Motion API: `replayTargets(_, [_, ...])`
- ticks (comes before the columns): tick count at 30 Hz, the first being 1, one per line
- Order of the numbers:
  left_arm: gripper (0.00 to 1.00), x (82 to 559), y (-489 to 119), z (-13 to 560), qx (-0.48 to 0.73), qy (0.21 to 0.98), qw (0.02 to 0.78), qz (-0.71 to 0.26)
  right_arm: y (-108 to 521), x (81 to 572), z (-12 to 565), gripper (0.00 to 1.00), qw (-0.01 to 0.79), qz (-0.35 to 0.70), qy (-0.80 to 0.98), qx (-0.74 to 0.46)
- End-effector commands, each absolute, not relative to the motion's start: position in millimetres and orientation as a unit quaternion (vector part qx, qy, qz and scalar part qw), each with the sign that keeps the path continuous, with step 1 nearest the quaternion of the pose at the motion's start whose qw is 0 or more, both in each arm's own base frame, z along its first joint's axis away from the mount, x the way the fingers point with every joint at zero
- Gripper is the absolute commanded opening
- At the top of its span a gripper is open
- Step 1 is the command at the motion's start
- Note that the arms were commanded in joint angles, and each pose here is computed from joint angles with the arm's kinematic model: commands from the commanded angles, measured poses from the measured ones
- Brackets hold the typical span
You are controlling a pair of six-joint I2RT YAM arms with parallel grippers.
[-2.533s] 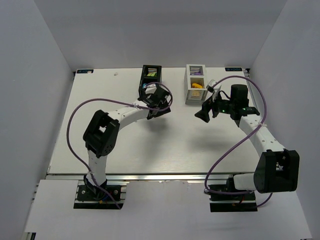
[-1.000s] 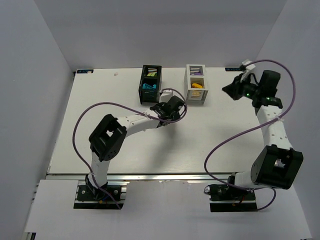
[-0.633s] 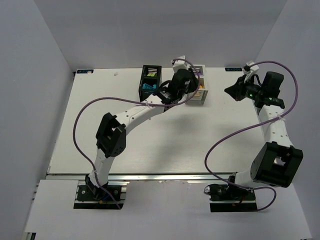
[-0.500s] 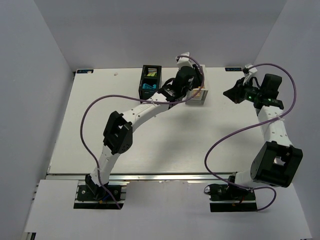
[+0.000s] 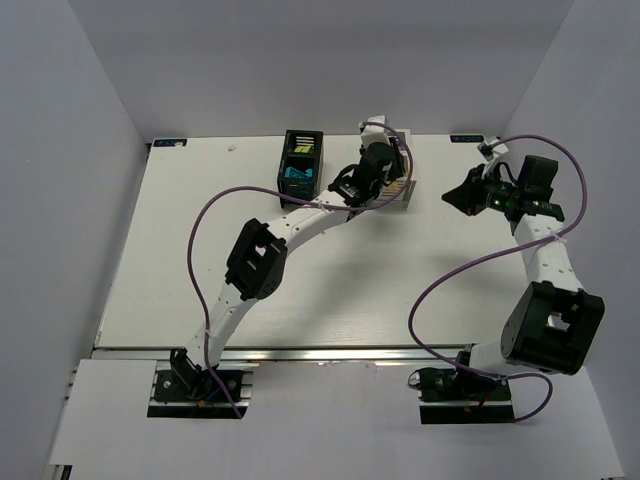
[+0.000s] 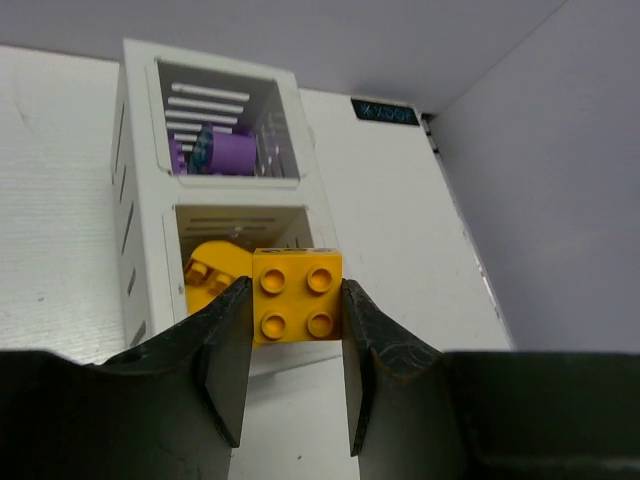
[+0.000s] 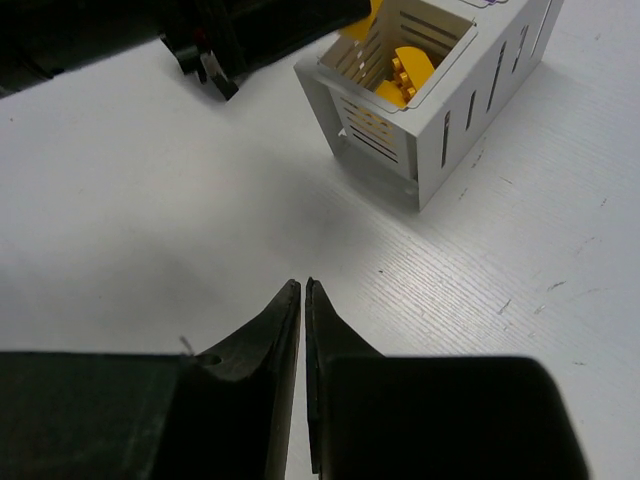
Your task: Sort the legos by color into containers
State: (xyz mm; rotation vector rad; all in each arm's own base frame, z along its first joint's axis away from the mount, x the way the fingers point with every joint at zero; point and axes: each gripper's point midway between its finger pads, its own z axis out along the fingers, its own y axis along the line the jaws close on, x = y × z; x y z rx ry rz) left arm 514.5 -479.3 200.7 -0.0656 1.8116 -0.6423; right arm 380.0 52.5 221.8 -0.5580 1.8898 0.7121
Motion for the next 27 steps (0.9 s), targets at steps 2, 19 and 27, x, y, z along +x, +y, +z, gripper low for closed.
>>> replayTargets(2, [0.11, 528.2, -472.1, 259.8, -0.051, 0.725, 0.622, -0.293, 56.8, 371.8, 224.3, 0.12, 0.500, 0.302, 0.774, -0.244])
replayTargets(19, [0.48, 543.3, -471.5, 231.4, -0.067, 0.739, 0.609, -0.280, 56.9, 368.4, 224.8, 0.36, 0.498, 0.299, 0.774, -0.252])
replayTargets(27, [0.76, 539.4, -467.9, 260.8, -0.069, 0.730, 0.615, -0.290, 56.2, 366.0, 224.9, 0.57, 0.497, 0.292, 0.774, -0.261])
